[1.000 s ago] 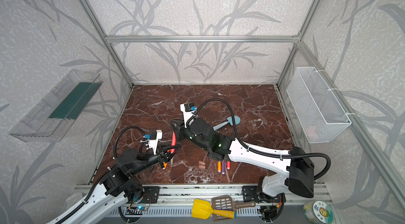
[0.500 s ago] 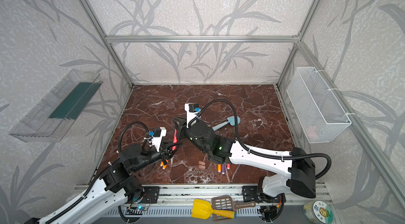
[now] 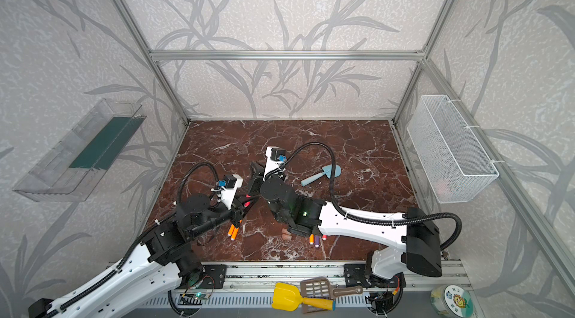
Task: Insert the pens into the pen caps
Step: 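Press the pale pink cap down onto the pink marker with the right gripper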
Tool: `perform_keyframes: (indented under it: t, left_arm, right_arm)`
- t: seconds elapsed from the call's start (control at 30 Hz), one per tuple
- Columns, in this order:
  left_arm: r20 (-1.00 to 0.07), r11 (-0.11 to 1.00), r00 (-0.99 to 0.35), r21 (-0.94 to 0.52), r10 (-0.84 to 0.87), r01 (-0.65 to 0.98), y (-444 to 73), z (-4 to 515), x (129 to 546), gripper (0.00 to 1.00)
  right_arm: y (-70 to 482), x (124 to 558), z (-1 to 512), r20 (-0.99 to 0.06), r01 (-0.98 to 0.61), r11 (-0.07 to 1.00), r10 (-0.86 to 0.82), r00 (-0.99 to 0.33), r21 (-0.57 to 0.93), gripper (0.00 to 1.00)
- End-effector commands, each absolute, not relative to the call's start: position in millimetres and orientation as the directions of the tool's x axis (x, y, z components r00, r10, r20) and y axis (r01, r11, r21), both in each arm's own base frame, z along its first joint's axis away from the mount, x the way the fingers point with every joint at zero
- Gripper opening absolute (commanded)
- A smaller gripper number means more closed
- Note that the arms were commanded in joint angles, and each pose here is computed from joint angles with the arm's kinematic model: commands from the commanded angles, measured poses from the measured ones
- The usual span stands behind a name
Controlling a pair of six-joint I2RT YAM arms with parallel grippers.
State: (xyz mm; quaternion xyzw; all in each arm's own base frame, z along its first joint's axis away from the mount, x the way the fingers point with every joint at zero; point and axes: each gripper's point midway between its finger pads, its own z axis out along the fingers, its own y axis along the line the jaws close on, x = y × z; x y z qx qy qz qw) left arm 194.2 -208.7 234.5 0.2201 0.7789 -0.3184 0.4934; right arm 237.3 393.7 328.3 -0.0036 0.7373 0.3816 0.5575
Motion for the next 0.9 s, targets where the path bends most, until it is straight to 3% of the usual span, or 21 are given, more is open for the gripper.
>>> perform_keyframes:
  t: [0.0, 0.13, 0.3, 0.4, 0.53, 0.77, 0.87]
  left_arm:
    - [-0.945, 0.767, -0.230, -0.324, -0.233, 0.554, -186.0, 321.8, 233.7, 0.00]
    - [-0.926, 0.674, -0.284, -0.375, -0.247, 0.636, -199.8, 326.9, 228.8, 0.00]
    - [-0.919, 0.666, -0.296, -0.394, -0.262, 0.633, -196.2, 328.7, 230.7, 0.00]
    - [-0.917, 0.674, -0.289, -0.398, -0.275, 0.622, -191.9, 330.6, 232.2, 0.00]
    - [-0.920, 0.722, -0.249, -0.393, -0.304, 0.570, -177.6, 331.7, 237.0, 0.00]
    - [-0.924, 0.778, -0.196, -0.383, -0.330, 0.497, -155.8, 331.1, 237.7, 0.00]
    - [-0.926, 0.783, -0.193, -0.378, -0.325, 0.494, -156.0, 327.0, 239.6, 0.00]
  right_arm:
    - [444.8, 158.8, 255.9, -0.844, -0.678, 0.561, 0.072, -0.531, 0.474, 0.00]
    - [452.7, 143.8, 269.4, -0.868, -0.794, 0.369, 0.079, -0.490, 0.482, 0.00]
    - [441.8, 128.9, 271.2, -0.890, -0.843, 0.291, 0.083, -0.448, 0.452, 0.00]
    - [432.2, 131.0, 263.3, -0.889, -0.818, 0.369, 0.058, -0.454, 0.442, 0.00]
    - [404.6, 146.5, 234.6, -0.840, -0.616, 0.646, 0.075, -0.537, 0.451, 0.00]
    - [402.7, 148.7, 215.1, -0.774, -0.485, 0.718, 0.116, -0.623, 0.498, 0.00]
    - [410.7, 144.1, 221.3, -0.770, -0.510, 0.679, 0.129, -0.625, 0.527, 0.00]
